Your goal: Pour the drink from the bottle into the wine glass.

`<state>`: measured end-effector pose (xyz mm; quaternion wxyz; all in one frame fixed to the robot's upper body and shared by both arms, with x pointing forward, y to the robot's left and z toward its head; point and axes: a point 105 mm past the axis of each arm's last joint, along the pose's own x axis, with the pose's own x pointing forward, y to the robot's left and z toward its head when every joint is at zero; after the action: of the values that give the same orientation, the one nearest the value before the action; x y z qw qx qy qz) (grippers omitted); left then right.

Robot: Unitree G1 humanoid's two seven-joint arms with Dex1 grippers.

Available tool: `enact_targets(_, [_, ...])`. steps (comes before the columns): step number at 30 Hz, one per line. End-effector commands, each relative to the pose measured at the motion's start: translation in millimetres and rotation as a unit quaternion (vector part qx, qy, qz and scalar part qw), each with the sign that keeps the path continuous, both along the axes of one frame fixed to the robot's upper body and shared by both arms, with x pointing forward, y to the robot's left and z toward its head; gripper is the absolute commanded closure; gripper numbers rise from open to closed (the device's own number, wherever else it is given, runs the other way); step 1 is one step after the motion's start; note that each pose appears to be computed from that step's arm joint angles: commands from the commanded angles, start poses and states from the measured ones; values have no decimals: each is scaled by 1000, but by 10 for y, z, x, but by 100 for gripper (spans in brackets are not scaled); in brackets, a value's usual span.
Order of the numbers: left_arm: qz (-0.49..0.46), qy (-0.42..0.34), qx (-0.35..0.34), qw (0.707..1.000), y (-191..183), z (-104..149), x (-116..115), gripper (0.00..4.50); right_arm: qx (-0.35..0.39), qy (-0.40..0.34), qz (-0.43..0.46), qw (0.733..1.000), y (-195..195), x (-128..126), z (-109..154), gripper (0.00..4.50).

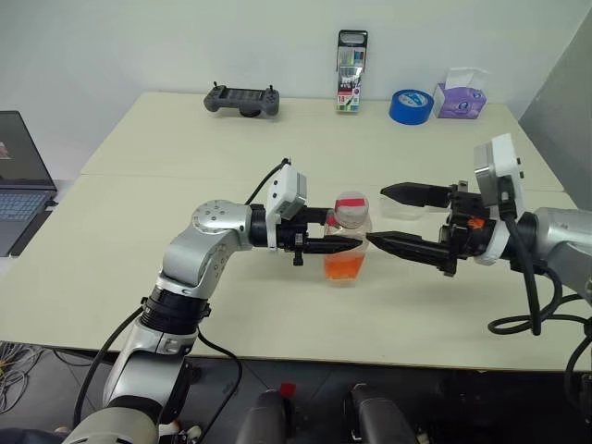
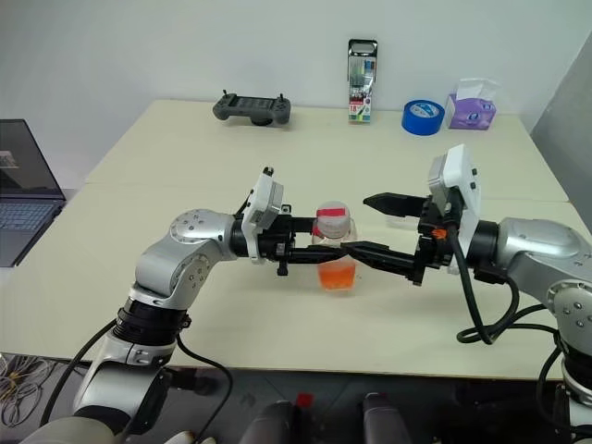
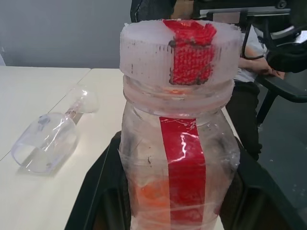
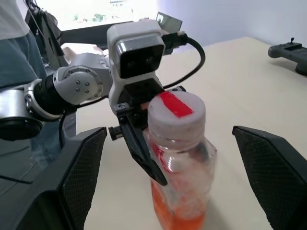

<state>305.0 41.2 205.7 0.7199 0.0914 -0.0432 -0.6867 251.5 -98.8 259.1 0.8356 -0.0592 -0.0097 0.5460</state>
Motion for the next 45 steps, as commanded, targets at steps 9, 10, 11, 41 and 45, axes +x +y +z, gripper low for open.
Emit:
enact_targets(9, [-8, -34, -14, 999, -28, 169, -14, 267, 64, -45, -56, 995, 245, 111, 106, 2])
enact_targets(10, [-8, -34, -14, 999, -27, 170, -11, 267, 67, -44, -57, 995, 248, 116, 110, 2])
enact_targets(11, [-8, -34, -13, 999, -27, 172, -8, 267, 68, -43, -59, 995, 246, 122, 107, 2])
enact_targets(41, [-2, -38, -14, 999, -11, 156, -13, 267, 145, -20, -223, 964, -483, 461, 331, 274])
enact_targets(45, [7, -39, -16, 999, 6, 168, 14, 267, 17, -10, -507, 862, -1375, 619, -516, 274])
